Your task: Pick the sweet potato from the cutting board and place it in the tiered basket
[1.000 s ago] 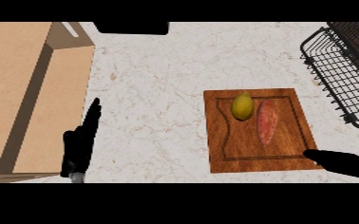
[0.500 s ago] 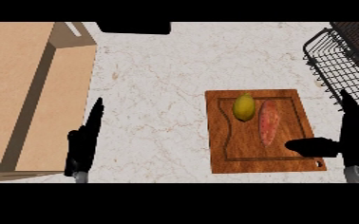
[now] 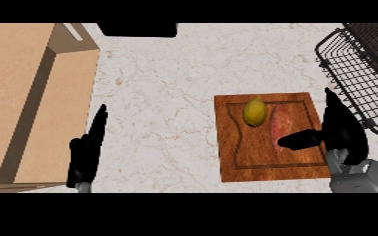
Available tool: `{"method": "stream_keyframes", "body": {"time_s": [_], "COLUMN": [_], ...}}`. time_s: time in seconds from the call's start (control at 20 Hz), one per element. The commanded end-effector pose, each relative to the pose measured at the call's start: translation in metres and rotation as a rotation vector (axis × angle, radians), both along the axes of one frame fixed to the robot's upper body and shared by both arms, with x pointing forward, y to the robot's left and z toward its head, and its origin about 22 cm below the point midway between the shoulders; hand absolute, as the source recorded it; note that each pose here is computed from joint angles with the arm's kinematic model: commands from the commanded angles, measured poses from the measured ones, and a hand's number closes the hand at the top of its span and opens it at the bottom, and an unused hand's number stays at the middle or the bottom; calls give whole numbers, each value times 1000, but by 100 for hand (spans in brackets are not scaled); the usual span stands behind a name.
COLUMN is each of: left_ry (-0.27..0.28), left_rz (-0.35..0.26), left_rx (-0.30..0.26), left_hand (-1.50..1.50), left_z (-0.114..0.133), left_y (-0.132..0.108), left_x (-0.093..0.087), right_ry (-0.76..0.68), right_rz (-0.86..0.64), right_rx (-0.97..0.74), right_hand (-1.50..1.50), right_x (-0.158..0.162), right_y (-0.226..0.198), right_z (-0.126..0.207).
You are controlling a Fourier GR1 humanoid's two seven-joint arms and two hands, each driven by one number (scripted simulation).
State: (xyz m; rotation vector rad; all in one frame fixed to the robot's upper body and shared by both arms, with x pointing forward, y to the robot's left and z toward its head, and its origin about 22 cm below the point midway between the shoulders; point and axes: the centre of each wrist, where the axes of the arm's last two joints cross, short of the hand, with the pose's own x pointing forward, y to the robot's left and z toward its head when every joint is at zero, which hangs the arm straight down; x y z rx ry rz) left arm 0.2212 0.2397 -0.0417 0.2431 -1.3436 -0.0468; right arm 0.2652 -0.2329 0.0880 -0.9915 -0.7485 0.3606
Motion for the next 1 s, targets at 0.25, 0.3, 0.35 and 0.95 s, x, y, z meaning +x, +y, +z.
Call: {"method": "stream_keyframes", "body": {"time_s": [0.25,0.3,0.35,0.95], "left_ry": [27,28,35,42], "left_rz": [12,37,8,33], "left_rx": [-11,-4,-6,-3], "left_hand": [0,0,0,0], "left_z": [-13,-9,-14,-15], "left_y": [-1,2,-9,1], "left_x": [-9,0,-6,-14], "right_ry": [299,316,343,404], "right_rz": [-131,-127,-141,-159], "right_rx": [-11,-9,0,24], "right_hand": [-150,-150,-150,-150], "right_x": [28,28,27,53], "right_y": [25,26,27,28], "right_z": [-14,-15,-26,-18]}}
